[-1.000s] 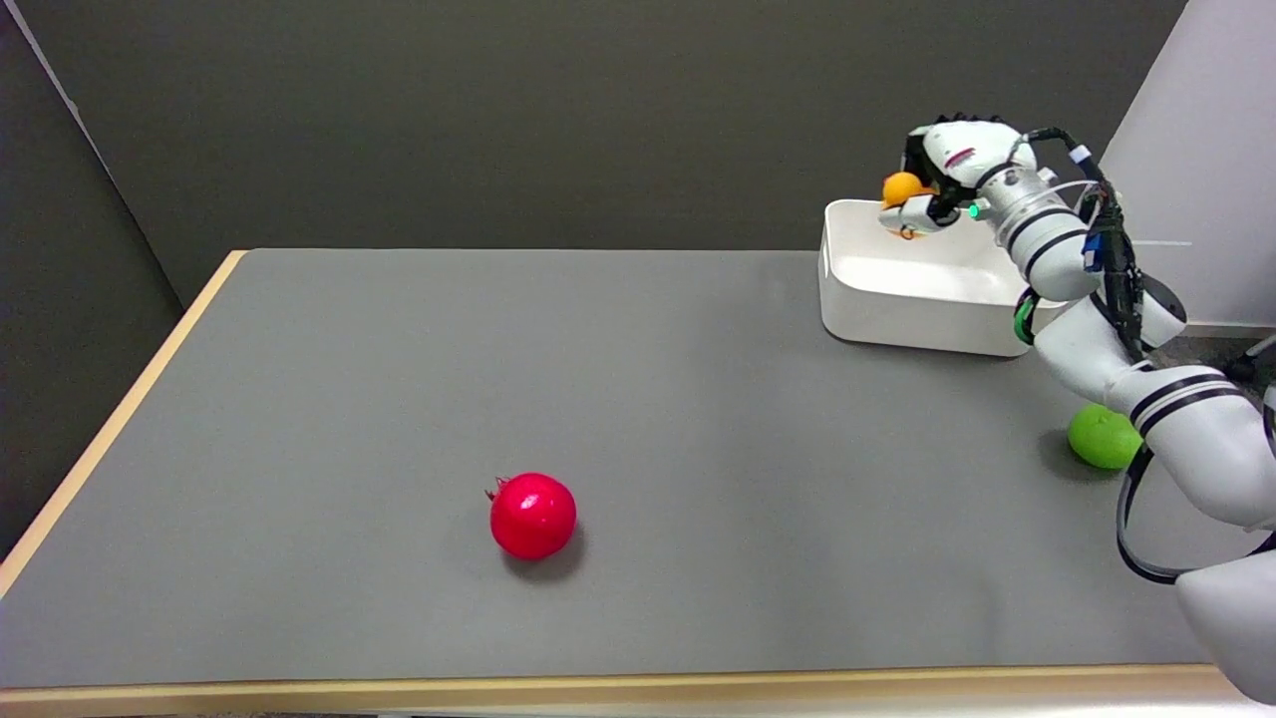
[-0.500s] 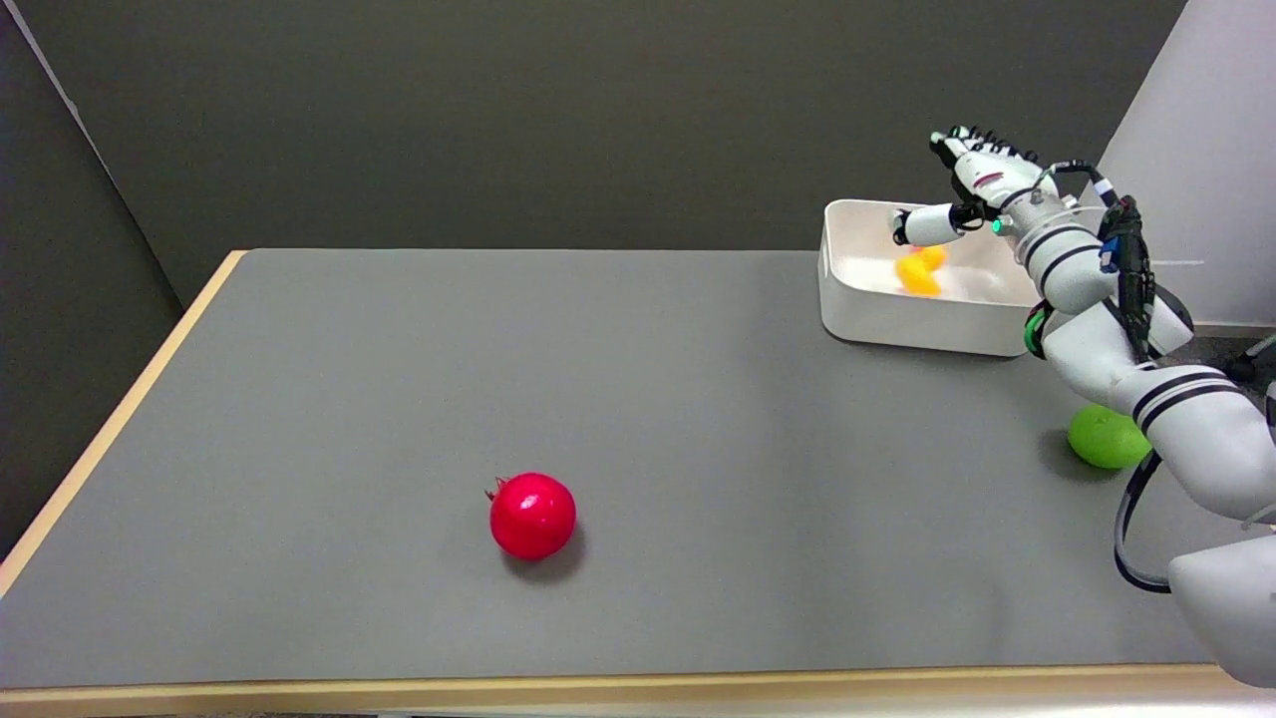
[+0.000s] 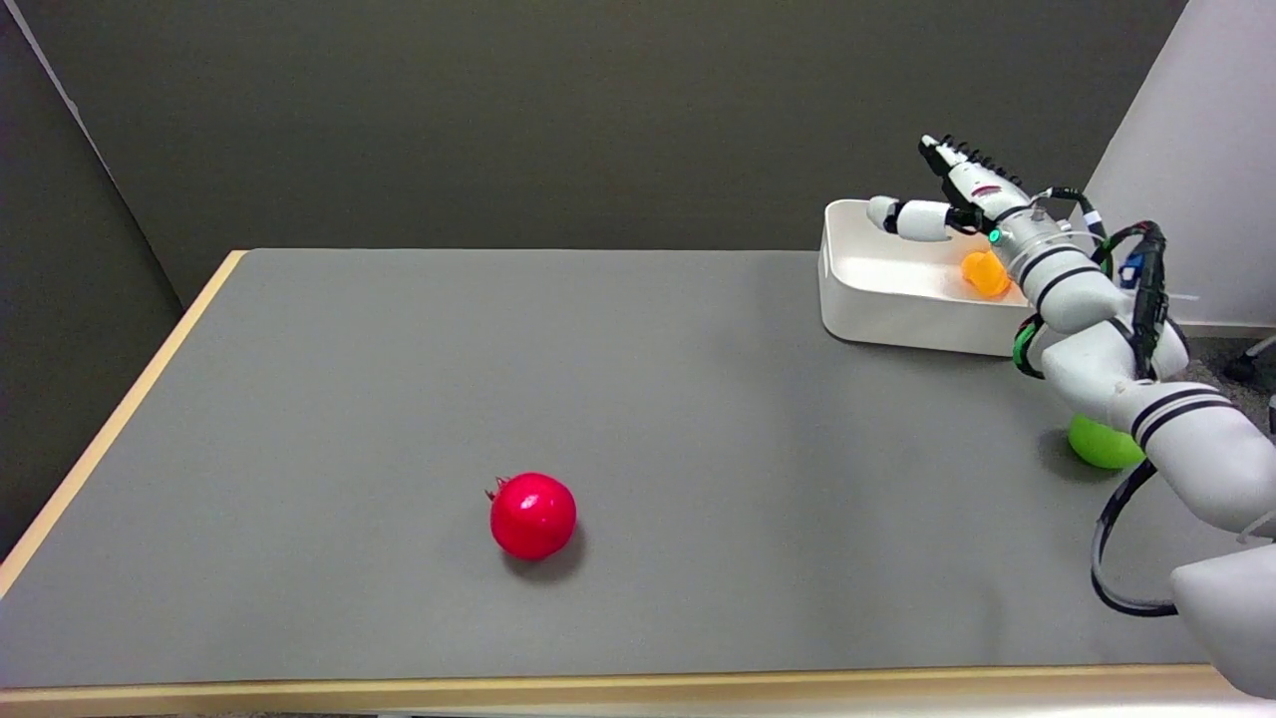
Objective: Place the yellow duck into the white box.
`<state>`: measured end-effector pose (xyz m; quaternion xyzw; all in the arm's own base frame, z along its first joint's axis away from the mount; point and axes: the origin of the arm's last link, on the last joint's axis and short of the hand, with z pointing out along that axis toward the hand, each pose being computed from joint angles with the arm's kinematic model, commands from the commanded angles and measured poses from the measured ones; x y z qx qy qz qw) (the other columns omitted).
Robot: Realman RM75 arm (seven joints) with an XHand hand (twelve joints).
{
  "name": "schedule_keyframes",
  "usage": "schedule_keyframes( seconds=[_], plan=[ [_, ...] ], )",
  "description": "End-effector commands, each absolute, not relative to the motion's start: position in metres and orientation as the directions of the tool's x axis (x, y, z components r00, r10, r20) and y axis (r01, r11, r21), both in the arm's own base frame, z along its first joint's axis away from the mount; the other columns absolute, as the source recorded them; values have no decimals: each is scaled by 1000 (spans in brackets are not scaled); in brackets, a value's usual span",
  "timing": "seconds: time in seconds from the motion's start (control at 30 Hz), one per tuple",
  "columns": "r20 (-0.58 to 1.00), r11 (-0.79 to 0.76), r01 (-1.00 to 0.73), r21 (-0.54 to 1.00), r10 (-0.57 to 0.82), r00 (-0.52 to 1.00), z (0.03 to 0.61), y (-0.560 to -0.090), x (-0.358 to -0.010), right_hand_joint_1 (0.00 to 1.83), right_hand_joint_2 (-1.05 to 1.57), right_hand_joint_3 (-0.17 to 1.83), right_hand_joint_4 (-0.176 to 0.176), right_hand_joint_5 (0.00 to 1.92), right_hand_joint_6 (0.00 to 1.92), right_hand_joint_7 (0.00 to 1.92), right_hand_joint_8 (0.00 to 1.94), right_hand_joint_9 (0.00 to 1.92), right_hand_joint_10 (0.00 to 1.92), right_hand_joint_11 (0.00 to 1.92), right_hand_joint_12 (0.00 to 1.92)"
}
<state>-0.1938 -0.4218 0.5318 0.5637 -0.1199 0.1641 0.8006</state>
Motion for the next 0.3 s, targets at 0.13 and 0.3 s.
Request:
schedule_keyframes(
  seconds=[0.13, 0.3],
  plan=[
    [711, -70, -822, 565, 548, 442, 516, -351, -207, 258, 658, 898, -27, 25, 139, -1, 34, -1, -1, -1, 222],
    [708, -92, -848, 522, 601, 370, 521, -327, -224, 264, 674, 948, -28, 40, 241, 4, 152, 3, 107, 0, 416]
  ],
)
